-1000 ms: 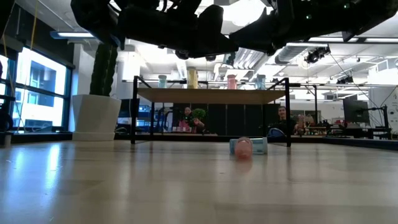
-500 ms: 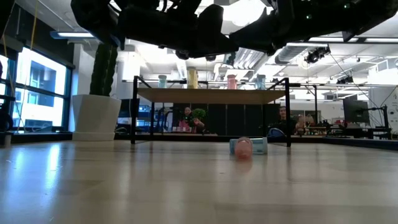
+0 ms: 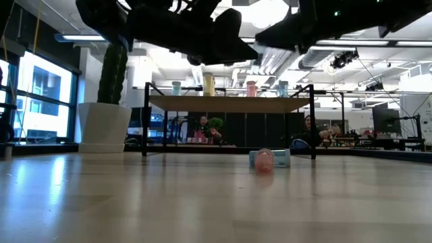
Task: Pick and place medicine bottles onto shelf by color
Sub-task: Put the right blue pill bottle on the shelf aligned with the other blue pill bottle, then put the light blue pill bottle on the shelf aligned with the other light blue pill bottle
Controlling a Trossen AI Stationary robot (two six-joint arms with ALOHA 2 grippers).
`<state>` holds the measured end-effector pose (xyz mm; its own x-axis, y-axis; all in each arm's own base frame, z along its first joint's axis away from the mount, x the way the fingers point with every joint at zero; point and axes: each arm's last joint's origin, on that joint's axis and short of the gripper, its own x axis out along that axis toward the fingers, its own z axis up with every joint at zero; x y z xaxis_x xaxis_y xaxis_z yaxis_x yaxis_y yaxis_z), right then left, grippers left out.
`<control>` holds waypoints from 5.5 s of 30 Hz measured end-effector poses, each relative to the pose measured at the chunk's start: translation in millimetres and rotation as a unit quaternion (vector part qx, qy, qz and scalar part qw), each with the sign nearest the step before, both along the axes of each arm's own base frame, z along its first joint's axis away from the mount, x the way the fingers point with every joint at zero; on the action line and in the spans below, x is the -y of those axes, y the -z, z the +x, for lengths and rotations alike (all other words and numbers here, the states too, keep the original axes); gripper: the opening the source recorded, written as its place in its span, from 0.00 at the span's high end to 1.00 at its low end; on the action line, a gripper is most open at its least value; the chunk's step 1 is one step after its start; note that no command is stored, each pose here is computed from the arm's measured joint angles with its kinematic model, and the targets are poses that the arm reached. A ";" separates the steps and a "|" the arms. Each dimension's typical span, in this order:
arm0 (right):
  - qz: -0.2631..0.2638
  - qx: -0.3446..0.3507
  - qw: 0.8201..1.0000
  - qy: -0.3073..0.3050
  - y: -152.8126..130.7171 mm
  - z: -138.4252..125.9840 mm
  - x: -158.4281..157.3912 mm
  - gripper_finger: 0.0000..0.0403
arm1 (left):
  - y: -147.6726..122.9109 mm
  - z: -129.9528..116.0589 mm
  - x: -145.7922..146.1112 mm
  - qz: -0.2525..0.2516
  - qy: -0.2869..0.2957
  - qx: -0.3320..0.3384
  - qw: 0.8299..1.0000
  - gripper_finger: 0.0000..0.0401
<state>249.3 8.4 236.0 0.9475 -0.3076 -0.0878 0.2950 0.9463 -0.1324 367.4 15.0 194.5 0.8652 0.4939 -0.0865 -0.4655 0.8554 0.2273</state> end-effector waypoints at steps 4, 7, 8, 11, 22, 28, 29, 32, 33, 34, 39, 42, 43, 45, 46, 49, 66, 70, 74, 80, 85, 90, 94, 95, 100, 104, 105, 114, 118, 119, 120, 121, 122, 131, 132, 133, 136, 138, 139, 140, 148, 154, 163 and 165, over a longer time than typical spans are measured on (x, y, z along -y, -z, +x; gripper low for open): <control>-0.004 0.020 0.999 0.036 -18.5 -17.1 7.8 0.75 | -8.8 -5.3 1.0 0.009 -0.022 -0.013 1.000 0.52; 0.001 0.049 0.996 0.075 -34.4 -33.4 16.7 0.75 | -15.0 -10.6 -0.2 0.011 -0.042 -0.030 0.999 0.52; 0.006 0.061 0.994 0.090 -39.7 -39.3 20.1 0.75 | -17.2 -12.7 -0.7 0.012 -0.047 -0.036 0.998 0.52; 0.010 0.095 0.988 0.123 -54.0 -57.0 29.1 0.75 | -25.2 -18.5 -0.9 0.011 -0.051 -0.046 0.998 0.52; 0.059 0.066 0.968 0.234 -50.1 -86.3 63.2 0.75 | -24.2 -42.3 0.4 -0.029 -0.050 -0.027 0.998 0.52; 0.123 0.041 0.968 0.216 -34.8 -75.9 76.1 0.75 | -15.8 -51.9 -4.4 -0.040 -0.055 0.016 0.998 0.52; 0.128 0.036 0.967 0.216 -32.2 -73.4 77.7 0.75 | -14.8 -52.8 -4.5 -0.040 -0.056 0.017 0.998 0.52; 0.136 0.010 0.965 0.223 -22.6 -65.9 82.7 0.75 | -14.3 -53.4 -4.1 -0.033 -0.053 0.015 0.998 0.52; 0.137 0.002 0.964 0.226 -19.4 -63.8 84.4 0.75 | -14.5 -53.3 -4.0 -0.029 -0.052 0.014 0.998 0.52; 0.137 -0.004 0.964 0.228 -17.0 -62.0 85.7 0.75 | -14.5 -53.3 -3.8 -0.027 -0.052 0.013 0.998 0.52; 0.142 -0.025 0.960 0.241 -12.8 -58.4 91.6 0.75 | -14.4 -53.5 -4.4 -0.025 -0.056 0.011 0.998 0.52; 0.143 -0.049 0.957 0.248 -25.4 -55.4 94.9 0.75 | -14.4 -53.5 -4.3 -0.025 -0.056 0.011 0.998 0.52; 0.143 -0.060 0.956 0.249 -30.4 -53.9 95.4 0.75 | -14.5 -53.4 -4.3 -0.025 -0.056 0.011 0.998 0.52; 0.139 -0.079 0.956 0.245 -39.7 -51.2 96.2 0.75 | -14.5 -53.4 -4.3 -0.025 -0.056 0.012 0.998 0.52; 0.139 -0.083 0.958 0.238 -43.3 -49.7 96.4 0.75 | -14.4 -53.5 -4.3 -0.025 -0.056 0.011 0.998 0.52; 0.146 -0.089 0.960 0.220 -46.4 -47.4 95.9 0.75 | -14.5 -53.4 -4.3 -0.025 -0.056 0.011 0.998 0.52; 0.149 -0.102 0.950 0.254 -19.4 -49.2 97.2 0.75 | -14.1 -53.5 -4.3 -0.025 -0.056 0.009 0.998 0.52; 0.149 -0.112 0.949 0.255 -13.3 -43.4 99.4 0.75 | -14.1 -53.5 -4.3 -0.025 -0.056 0.009 0.998 0.52; 0.135 -0.114 0.948 0.264 -11.7 -40.5 101.2 0.75 | -14.1 -53.5 -4.3 -0.025 -0.056 0.009 0.998 0.52; 0.131 -0.116 0.946 0.273 -12.0 -41.5 101.4 0.75 | -14.1 -53.4 -4.2 -0.025 -0.054 0.009 0.998 0.52; 0.123 -0.121 0.945 0.279 -11.7 -42.0 101.6 0.75 | -14.1 -53.4 -4.2 -0.025 -0.054 0.009 0.998 0.52; 0.120 -0.121 0.945 0.279 -11.9 -42.0 101.7 0.75 | -14.1 -53.4 -4.2 -0.025 -0.054 0.009 0.998 0.52; 0.121 -0.121 0.945 0.279 -11.8 -42.0 101.7 0.70 | -14.1 -53.4 -4.2 -0.025 -0.054 0.009 0.998 0.52; 0.121 -0.121 0.945 0.278 -11.8 -42.0 101.7 0.69 | -14.1 -53.4 -4.2 -0.025 -0.054 0.009 0.998 0.52; 0.121 -0.123 0.945 0.278 -11.2 -42.1 101.5 0.65 | -14.0 -53.4 -4.2 -0.025 -0.054 0.009 0.998 0.52; 0.120 -0.121 0.945 0.279 -11.5 -42.1 101.7 0.65 | -14.0 -53.4 -4.2 -0.025 -0.054 0.009 0.998 0.52; 0.120 -0.120 0.945 0.279 -11.8 -42.0 101.7 0.65 | -14.0 -53.4 -4.2 -0.025 -0.054 0.009 0.998 0.52; 0.115 -0.111 0.947 0.279 -14.8 -42.6 101.6 0.65 | -14.0 -53.4 -4.2 -0.025 -0.054 0.009 0.998 0.52; 0.114 -0.098 0.949 0.278 -19.6 -45.6 100.4 0.65 | -13.9 -53.3 -4.2 -0.025 -0.054 0.009 0.998 0.52; 0.114 -0.096 0.949 0.278 -20.9 -46.8 100.0 0.65 | -13.9 -53.3 -4.2 -0.025 -0.054 0.009 0.998 0.52; 0.111 -0.094 0.950 0.277 -22.4 -47.8 99.6 0.65 | -13.9 -53.3 -4.2 -0.025 -0.054 0.009 0.998 0.52; 0.107 -0.092 0.951 0.275 -24.1 -48.9 99.1 0.65 | -13.9 -53.3 -4.2 -0.025 -0.054 0.009 0.998 0.52; 0.105 -0.089 0.952 0.274 -25.8 -50.2 98.5 0.65 | -13.9 -53.3 -4.2 -0.025 -0.054 0.009 0.998 0.52; 0.100 -0.046 0.961 0.254 -43.5 -62.8 89.1 0.65 | -12.2 -53.5 -4.2 -0.025 -0.054 0.000 0.998 0.52; 0.101 -0.042 0.963 0.247 -45.2 -63.6 87.1 0.65 | -12.3 -53.4 -4.1 -0.025 -0.054 0.000 0.998 0.52; 0.101 -0.038 0.966 0.237 -47.2 -64.5 84.7 0.65 | -12.0 -53.5 -4.2 -0.025 -0.054 -0.002 0.998 0.52; 0.106 -0.027 0.975 0.194 -52.2 -66.3 76.2 0.65 | -10.5 -53.6 -3.3 -0.024 -0.053 -0.010 0.998 0.52; 0.110 -0.022 0.981 0.158 -55.1 -67.1 69.1 0.65 | -9.2 -54.2 -1.3 -0.018 -0.049 -0.026 0.998 0.52; 0.111 -0.021 0.984 0.140 -56.3 -67.4 65.3 0.65 | -9.6 -55.9 0.3 -0.011 -0.046 -0.040 0.998 0.52; 0.113 -0.019 0.986 0.122 -57.5 -67.4 61.4 0.65 | -11.4 -57.6 2.8 -0.004 -0.041 -0.050 0.998 0.52; 0.131 -0.052 0.990 -0.003 -53.0 -60.3 25.7 0.65 | -29.8 -84.6 32.4 -0.049 -0.001 -0.094 0.994 0.52; 0.145 -0.101 0.983 -0.056 -39.3 -49.3 0.4 0.65 | -41.2 -111.5 58.6 -0.120 0.028 -0.105 0.987 0.52; 0.119 -0.140 0.982 -0.042 -16.4 -25.0 -20.8 0.65 | -30.1 -145.7 93.3 -0.287 0.084 -0.189 0.935 0.52; 0.116 -0.143 0.982 -0.040 -12.5 -20.5 -23.0 0.65 | -24.8 -152.6 101.0 -0.310 0.095 -0.224 0.919 0.52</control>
<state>228.8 31.3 248.5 0.8945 -0.1725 -0.4125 0.2000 0.9795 0.0241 214.8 -86.0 219.3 0.7395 0.0733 -0.6692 -0.2723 0.9417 -0.1978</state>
